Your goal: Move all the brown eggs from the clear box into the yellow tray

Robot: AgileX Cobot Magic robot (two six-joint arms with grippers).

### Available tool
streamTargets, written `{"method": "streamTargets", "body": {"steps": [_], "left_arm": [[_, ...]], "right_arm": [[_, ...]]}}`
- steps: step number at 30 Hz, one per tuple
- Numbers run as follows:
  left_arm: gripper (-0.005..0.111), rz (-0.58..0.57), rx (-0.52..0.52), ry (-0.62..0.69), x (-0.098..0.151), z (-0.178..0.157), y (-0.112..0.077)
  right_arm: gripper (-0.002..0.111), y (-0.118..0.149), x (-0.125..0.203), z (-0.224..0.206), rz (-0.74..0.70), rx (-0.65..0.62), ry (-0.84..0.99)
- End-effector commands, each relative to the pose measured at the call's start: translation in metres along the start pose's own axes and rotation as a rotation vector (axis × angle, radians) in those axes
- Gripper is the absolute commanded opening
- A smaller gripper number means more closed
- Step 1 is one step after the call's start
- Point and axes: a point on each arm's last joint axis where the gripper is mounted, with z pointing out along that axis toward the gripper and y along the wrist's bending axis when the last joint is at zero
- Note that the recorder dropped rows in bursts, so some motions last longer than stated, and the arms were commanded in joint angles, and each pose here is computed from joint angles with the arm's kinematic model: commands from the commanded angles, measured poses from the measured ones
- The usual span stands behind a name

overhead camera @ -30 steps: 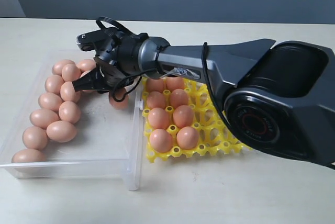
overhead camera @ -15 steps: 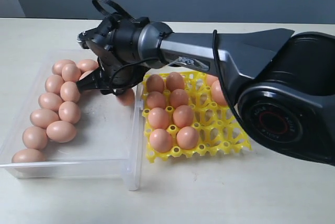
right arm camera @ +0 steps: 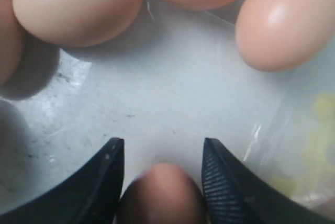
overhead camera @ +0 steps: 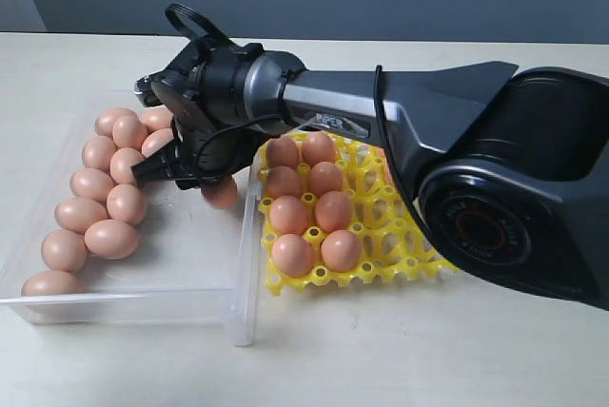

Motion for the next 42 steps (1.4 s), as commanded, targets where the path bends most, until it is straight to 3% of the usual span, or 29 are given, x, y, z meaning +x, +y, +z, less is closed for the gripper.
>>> {"method": "streamTargets", "body": {"steps": [1,13,15,18,20,31,42], "left_arm": [[0.000,-0.002,0.001,-0.011,0.000,0.000,0.000],[0.000,-0.002,0.001,-0.011,0.000,0.000,0.000],[0.000,-0.002,0.001,-0.011,0.000,0.000,0.000],[0.000,-0.002,0.001,-0.011,0.000,0.000,0.000],[0.000,-0.002,0.001,-0.011,0.000,0.000,0.000],[0.000,-0.002,0.001,-0.011,0.000,0.000,0.000],[0.000,-0.002,0.001,-0.011,0.000,0.000,0.000]], "right_arm": [[0.046,-0.006,0.012,0.012,-0.001,0.052,0.107],[0.044,-0.004,0.024,0.010,0.014,0.033,0.236],[0.036,-0.004,0.024,0.010,0.001,0.030,0.237],[0.011,-0.004,0.025,0.010,-0.009,0.033,0.246],[0.000,-0.004,0.026,0.010,-0.014,0.039,0.251],[-0.001,-0.008,0.019,-0.012,-0.015,0.049,0.236],[-0.001,0.008,0.012,-0.024,0.035,-0.077,0.157]]}}
